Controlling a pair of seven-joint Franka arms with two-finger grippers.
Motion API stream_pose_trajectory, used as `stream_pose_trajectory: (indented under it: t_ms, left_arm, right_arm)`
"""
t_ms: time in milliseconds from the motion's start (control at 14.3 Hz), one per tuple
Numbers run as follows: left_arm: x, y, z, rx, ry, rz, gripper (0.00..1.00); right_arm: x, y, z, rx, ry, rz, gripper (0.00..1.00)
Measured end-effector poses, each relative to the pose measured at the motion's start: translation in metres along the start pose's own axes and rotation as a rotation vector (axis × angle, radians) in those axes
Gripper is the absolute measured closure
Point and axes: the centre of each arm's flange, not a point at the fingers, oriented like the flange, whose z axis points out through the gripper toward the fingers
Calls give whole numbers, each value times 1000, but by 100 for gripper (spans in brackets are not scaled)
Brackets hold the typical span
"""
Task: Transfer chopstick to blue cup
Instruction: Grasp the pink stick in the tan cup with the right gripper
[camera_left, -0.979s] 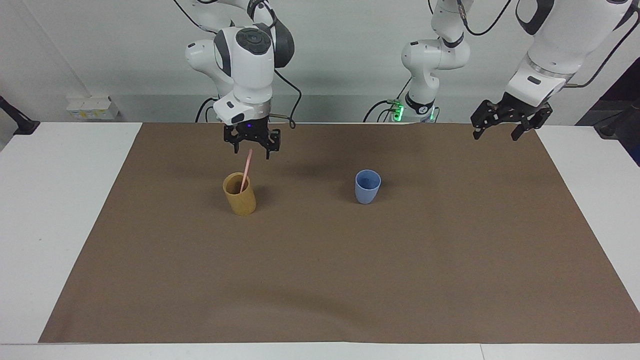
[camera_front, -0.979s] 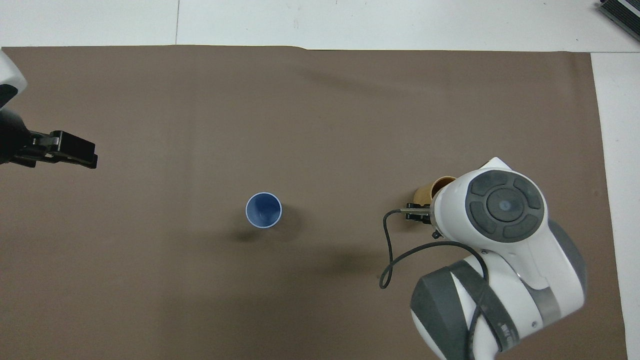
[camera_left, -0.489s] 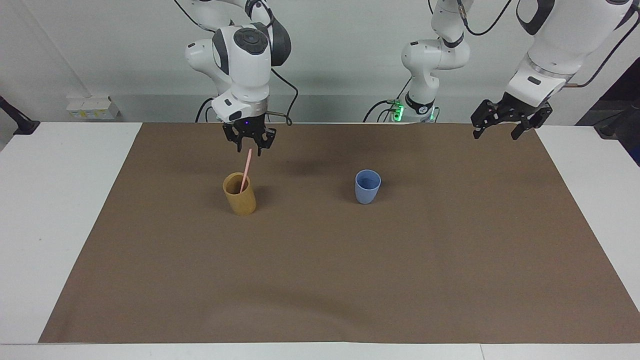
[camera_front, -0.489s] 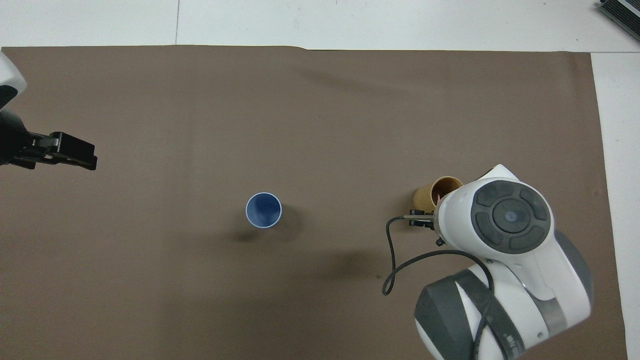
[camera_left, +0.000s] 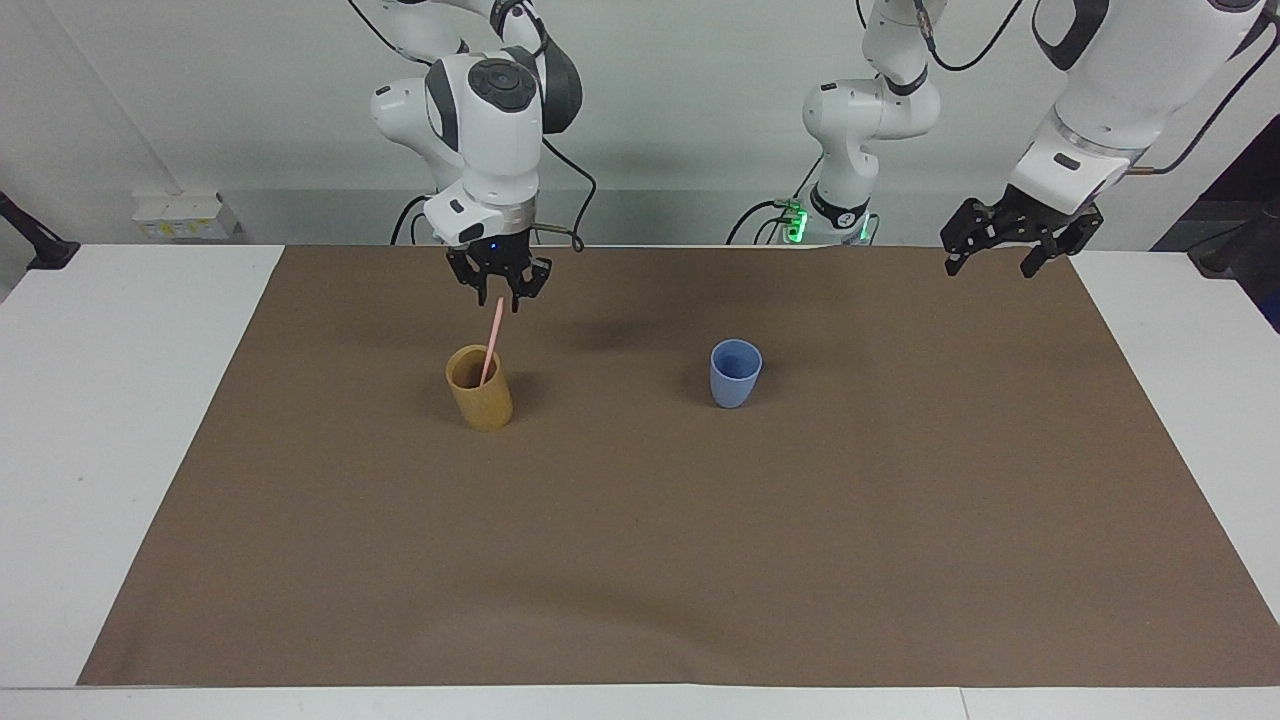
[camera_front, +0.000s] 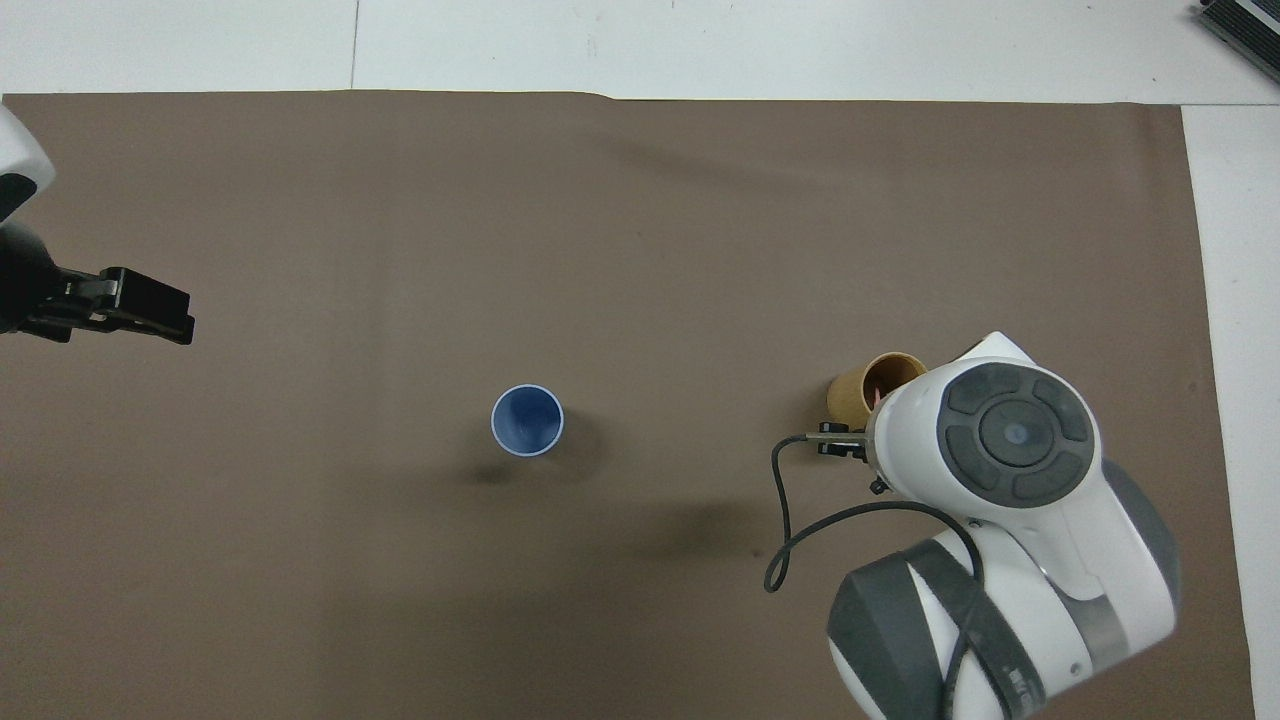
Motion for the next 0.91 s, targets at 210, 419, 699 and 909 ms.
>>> stream_pose_trajectory:
  t_ms: [210,419,699,909]
  left_arm:
    - [0,0,0,0,0,0,0]
    - [0,1,0,0,0,1,0]
    - [0,-2,0,0,0,-4,0]
    - [0,-5,0,0,0,-10,0]
  right_arm:
    - [-1,0,3,-3,-5,-3,51]
    - [-2,-1,4,-3,-4,-5,59]
    - [-1,0,4,-23,11,-14,68]
    - [-1,0,3,-24,17,-16,91]
